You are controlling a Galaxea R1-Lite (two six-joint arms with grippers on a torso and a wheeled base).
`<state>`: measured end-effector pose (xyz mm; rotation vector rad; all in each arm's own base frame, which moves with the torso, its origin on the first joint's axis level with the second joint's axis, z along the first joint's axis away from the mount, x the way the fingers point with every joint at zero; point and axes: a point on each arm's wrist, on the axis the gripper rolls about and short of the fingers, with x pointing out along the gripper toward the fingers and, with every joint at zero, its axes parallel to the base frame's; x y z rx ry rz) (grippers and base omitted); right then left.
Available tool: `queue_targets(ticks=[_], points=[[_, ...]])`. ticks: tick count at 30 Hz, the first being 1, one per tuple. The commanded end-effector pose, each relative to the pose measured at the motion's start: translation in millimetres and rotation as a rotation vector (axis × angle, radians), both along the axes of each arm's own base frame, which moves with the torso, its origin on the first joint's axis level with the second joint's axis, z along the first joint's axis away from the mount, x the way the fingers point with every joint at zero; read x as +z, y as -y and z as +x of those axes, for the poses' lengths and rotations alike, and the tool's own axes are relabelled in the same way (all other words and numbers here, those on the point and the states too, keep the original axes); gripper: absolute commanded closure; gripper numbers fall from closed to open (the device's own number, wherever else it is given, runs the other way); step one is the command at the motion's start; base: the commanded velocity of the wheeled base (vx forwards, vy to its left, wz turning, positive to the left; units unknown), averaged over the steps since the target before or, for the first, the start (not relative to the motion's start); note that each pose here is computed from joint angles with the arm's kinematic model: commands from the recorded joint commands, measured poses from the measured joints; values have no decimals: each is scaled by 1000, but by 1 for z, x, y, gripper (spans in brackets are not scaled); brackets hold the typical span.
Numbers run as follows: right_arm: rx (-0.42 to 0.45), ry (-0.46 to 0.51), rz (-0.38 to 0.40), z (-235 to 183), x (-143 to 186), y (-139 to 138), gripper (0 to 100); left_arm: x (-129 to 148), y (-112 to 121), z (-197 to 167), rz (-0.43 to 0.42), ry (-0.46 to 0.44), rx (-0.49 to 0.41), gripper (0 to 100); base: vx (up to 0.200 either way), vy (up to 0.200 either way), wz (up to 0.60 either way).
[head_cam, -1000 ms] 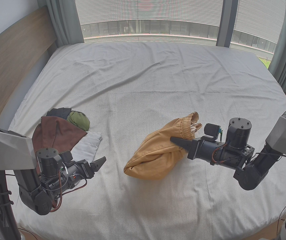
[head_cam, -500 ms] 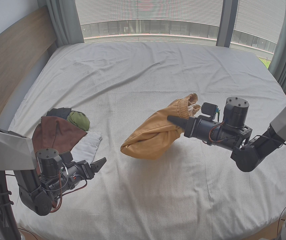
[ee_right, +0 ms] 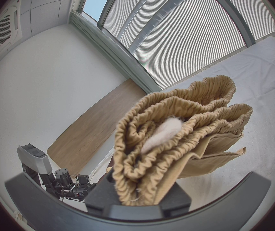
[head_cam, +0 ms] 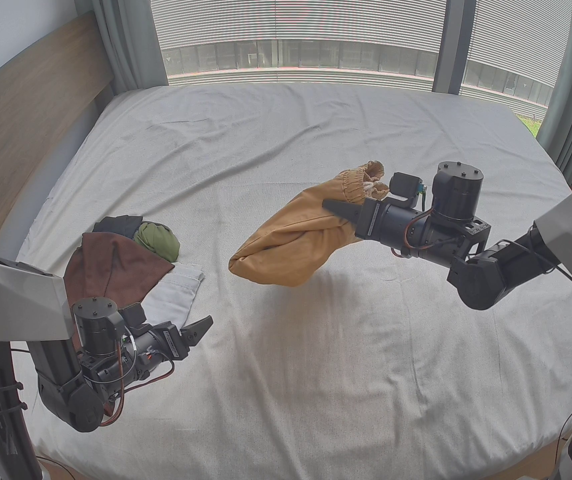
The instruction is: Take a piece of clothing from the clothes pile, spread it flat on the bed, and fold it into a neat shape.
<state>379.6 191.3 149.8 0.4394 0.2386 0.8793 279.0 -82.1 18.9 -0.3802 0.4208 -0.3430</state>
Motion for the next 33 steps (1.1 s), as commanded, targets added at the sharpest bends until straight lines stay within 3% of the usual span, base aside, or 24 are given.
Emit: queue_targets(ticks=[1, 13, 27, 33], points=[[-7, -15, -3, 19, -11, -5, 100, 0, 0, 0, -1, 0, 0, 0, 0, 0, 0], [-13, -13, -1, 41, -19, -12, 100, -2, 0, 0, 0, -4, 0, 0, 0, 0, 0], [-45, 23, 16, 78, 2, -12, 100, -3, -1, 1, 0, -6, 2, 0, 0, 0, 0], [-54, -17, -7, 90, -28, -13, 100, -3, 0, 0, 1, -12, -1, 0, 0, 0, 0]])
